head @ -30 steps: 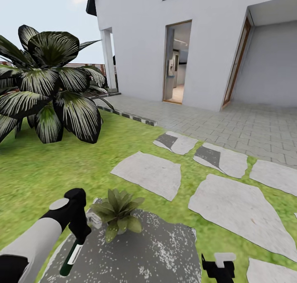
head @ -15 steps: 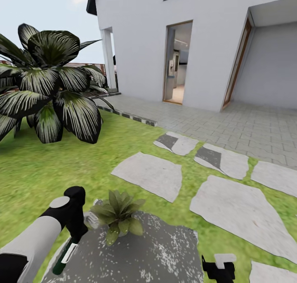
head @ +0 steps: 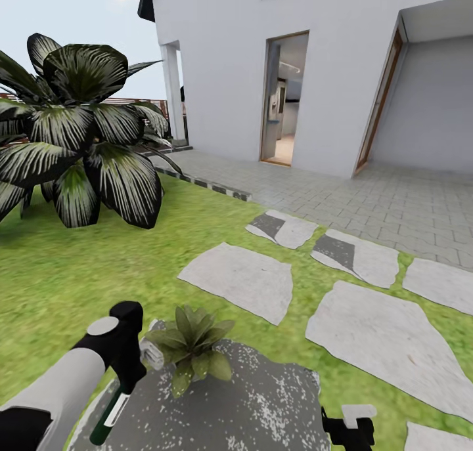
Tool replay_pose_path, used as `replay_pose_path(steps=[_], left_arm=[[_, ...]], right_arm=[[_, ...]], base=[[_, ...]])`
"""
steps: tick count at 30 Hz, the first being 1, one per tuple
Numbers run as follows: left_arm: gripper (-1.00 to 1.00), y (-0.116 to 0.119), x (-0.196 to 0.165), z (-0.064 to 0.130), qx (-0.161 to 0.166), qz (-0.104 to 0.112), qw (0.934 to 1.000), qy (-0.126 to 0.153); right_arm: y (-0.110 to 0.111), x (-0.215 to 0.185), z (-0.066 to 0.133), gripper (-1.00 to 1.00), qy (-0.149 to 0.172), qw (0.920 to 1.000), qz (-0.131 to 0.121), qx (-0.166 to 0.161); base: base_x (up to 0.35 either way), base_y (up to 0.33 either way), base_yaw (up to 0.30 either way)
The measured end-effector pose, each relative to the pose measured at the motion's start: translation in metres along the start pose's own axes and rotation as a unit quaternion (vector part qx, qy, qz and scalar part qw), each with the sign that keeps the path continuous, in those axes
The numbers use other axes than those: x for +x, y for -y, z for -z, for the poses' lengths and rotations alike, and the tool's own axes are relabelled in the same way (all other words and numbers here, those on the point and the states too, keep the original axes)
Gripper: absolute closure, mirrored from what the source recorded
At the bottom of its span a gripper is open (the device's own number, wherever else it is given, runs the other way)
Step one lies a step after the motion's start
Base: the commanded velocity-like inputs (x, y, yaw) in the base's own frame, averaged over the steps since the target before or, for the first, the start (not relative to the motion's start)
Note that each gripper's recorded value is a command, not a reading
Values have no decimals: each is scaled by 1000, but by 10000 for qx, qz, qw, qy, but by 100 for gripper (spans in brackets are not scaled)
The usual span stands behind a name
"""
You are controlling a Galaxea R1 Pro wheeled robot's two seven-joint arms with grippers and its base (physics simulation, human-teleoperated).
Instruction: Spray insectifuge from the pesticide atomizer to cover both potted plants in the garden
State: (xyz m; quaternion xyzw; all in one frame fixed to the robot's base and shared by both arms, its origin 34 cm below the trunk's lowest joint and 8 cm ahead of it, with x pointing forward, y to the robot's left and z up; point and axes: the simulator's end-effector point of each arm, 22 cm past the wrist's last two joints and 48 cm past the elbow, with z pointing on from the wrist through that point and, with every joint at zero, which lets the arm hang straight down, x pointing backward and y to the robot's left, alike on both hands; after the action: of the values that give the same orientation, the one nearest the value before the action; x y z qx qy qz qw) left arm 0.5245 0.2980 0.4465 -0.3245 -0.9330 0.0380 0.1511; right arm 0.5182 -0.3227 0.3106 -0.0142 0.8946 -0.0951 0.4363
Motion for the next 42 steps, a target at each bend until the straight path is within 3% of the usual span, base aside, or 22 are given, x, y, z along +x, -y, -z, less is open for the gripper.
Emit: replay_pose_path(steps=[14, 20, 24, 27, 32, 36, 42], left_arm=[[100, 16, -10, -3, 110, -91, 9999, 36], [100, 21, -3, -14, 200, -60, 9998, -62], [100, 27, 9, -28, 371, 0, 9989, -270], [100, 29, 9, -29, 443, 49, 9987, -242], [100, 27, 0, -20, 384, 36, 9992, -132], [100, 24, -25, 4, 151, -80, 9995, 253], [100, 26, -28, 6, 158, -17, 9994, 317]], right_arm=[[0, 0, 0, -100, 0, 10000, 0, 0], [0, 0, 0, -100, 0, 10000, 0, 0], [0, 0, 0, -100, 0, 10000, 0, -2], [0, 1, 0, -100, -4, 10000, 0, -2], [0, 1, 1, -100, -8, 10000, 1, -1], [0, 2, 1, -100, -11, 10000, 1, -1], [0, 2, 1, -100, -15, 10000, 5, -4]], base=[[27, 0, 0], [1, 0, 0], [0, 0, 0], [0, 0, 0], [0, 0, 0], [0, 0, 0], [0, 0, 0]])
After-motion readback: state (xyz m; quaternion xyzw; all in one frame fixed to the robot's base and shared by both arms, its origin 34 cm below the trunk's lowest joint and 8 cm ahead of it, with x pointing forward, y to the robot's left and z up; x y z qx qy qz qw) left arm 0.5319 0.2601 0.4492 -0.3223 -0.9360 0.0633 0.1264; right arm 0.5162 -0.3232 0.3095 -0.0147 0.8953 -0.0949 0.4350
